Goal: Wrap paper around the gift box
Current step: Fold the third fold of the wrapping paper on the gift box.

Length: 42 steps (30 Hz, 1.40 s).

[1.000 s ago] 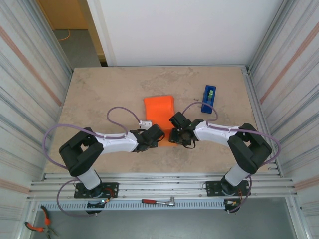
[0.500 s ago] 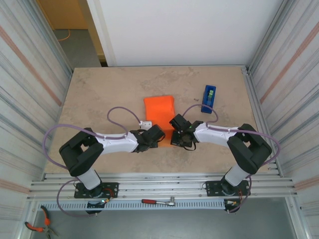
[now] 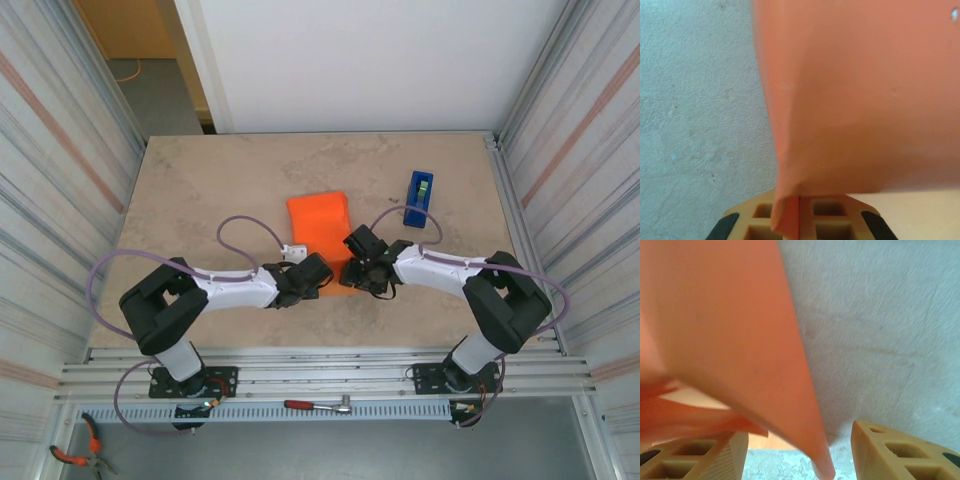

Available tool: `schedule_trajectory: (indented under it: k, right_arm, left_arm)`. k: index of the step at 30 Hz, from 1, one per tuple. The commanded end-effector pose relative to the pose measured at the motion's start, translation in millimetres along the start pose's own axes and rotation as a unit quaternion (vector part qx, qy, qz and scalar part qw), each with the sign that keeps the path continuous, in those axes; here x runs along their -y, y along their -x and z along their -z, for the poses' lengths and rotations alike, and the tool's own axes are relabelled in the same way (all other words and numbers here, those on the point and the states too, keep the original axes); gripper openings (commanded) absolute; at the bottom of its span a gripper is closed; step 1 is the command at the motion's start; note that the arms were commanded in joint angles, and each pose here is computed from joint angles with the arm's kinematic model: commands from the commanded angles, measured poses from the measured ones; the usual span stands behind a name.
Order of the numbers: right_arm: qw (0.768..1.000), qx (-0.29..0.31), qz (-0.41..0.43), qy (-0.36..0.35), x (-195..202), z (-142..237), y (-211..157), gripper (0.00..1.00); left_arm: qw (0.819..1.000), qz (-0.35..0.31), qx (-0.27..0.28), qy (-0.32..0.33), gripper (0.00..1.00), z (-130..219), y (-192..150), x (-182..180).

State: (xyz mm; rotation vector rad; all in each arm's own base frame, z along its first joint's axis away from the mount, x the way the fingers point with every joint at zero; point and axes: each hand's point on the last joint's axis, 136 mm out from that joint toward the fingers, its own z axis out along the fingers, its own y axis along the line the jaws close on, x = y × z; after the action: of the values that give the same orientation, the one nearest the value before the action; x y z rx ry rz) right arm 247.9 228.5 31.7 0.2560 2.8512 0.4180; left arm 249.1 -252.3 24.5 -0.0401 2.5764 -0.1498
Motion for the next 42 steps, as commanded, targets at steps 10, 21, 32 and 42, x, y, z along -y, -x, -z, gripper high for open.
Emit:
schedule_trajectory:
  k: [10,21,32,42]
  right_arm:
    - [1.0,0.013,-0.007,-0.014,5.7,-13.9,30.3,0.52]
    - [1.0,0.013,-0.01,0.001,10.3,4.2,7.9,0.53]
    - [0.996,0.047,-0.074,0.03,48.4,41.3,9.5,0.65]
    - [0.989,0.022,-0.09,0.117,37.9,52.4,25.1,0.64]
  left_arm:
    - [0.998,-0.023,0.036,-0.04,0.2,32.4,28.0,15.3]
    - [0.982,-0.129,0.081,-0.11,0.59,69.4,107.8,19.6]
    - [0.925,-0.357,0.087,-0.097,0.76,64.3,129.8,36.6]
    - [0.88,-0.463,0.066,-0.081,0.8,45.7,99.2,43.3]
